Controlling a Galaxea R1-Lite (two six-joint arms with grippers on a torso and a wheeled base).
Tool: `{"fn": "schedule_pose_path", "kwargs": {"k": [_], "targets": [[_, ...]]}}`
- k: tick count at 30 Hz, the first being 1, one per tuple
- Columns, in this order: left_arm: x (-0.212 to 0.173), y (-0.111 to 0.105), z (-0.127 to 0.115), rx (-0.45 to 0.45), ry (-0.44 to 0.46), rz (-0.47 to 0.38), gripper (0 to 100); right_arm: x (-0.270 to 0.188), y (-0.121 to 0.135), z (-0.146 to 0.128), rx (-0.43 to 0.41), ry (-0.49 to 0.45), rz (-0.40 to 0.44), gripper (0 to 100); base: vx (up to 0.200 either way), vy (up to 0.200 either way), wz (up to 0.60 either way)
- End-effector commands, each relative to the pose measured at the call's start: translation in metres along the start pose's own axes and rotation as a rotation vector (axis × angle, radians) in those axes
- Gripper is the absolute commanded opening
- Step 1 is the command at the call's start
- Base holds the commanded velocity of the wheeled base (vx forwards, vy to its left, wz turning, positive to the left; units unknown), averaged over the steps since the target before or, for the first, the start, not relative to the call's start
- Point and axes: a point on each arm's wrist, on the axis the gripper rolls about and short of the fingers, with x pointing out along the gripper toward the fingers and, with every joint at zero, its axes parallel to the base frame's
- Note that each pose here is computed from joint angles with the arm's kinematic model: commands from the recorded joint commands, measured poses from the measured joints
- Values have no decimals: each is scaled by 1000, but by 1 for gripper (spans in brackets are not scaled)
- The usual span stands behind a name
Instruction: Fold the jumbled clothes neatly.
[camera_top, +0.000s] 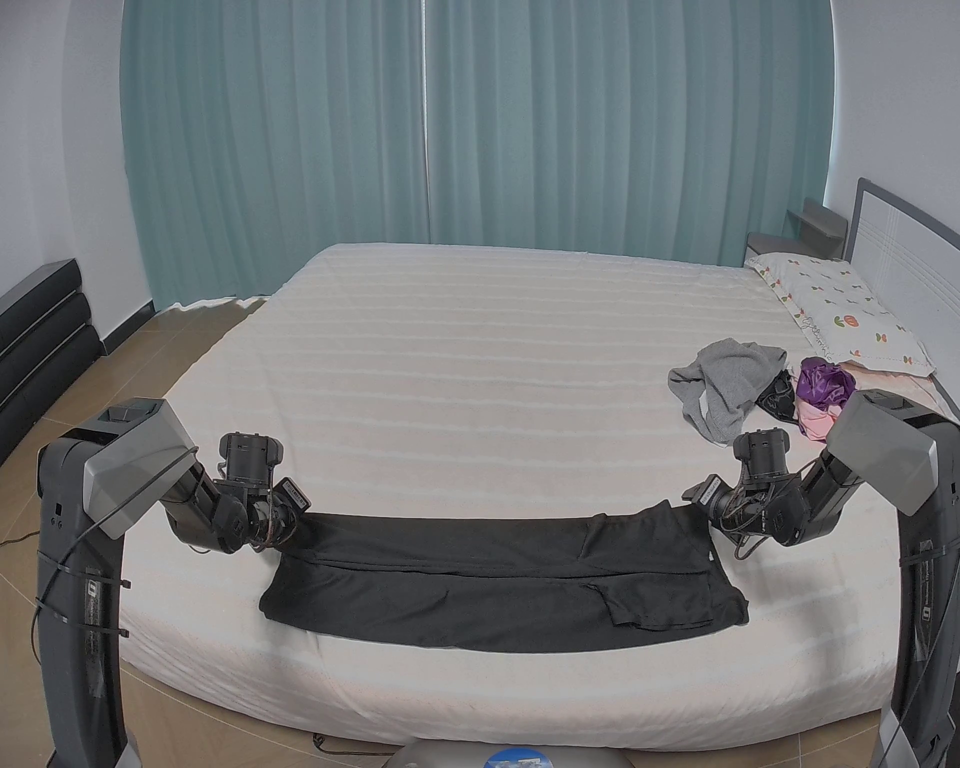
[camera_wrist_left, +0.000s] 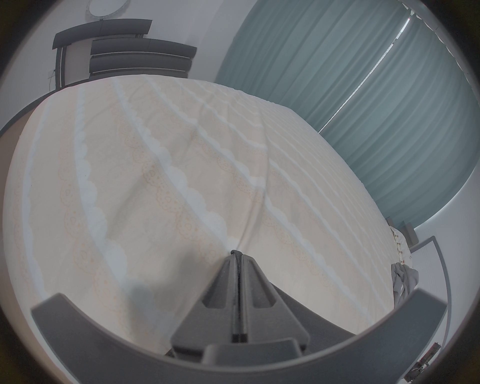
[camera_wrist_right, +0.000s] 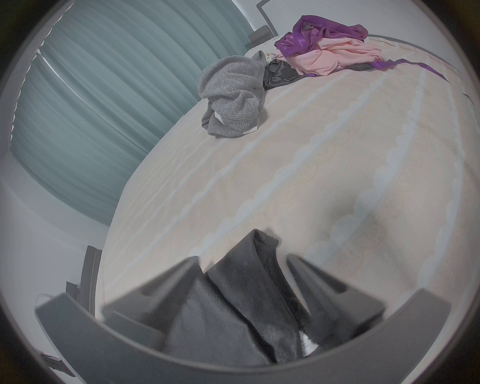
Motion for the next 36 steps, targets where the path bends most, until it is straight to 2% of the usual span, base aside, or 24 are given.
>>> {"fn": "schedule_pose_path", "kwargs": {"k": [1,5,15,16,17,22,26,27,29,33,36], "targets": [[0,0,0,0,2,1,0,6,1,-2,-6,-13,-11,0,0,0,0],[0,0,0,0,1,-1,0,7,1,-3,-8,-33,-33,0,0,0,0],[-2,1,0,-8,6,-3,0,4,3,6,12,-89,-15,0,0,0,0],[-2,0,1,-8,7,-4,100,4,2,4,10,-85,-16,0,0,0,0],[-2,0,1,-8,7,-4,100,4,2,3,8,-82,-17,100,0,0,0],[-3,1,1,-14,10,-4,100,-9,7,5,13,-84,-6,100,0,0,0],[-12,-1,12,-65,-13,-15,100,-28,12,12,27,-97,21,100,0,0,0],[-25,2,21,-106,-27,-17,100,-42,17,14,58,-105,39,100,0,0,0],[-42,8,26,-125,-11,-25,100,-53,22,14,78,-97,61,100,0,0,0],[-69,18,28,-161,9,-58,100,-73,33,7,57,-81,87,100,0,0,0],[-77,24,21,-192,30,-45,100,-89,34,-4,47,-54,89,100,-67,0,0]]}}
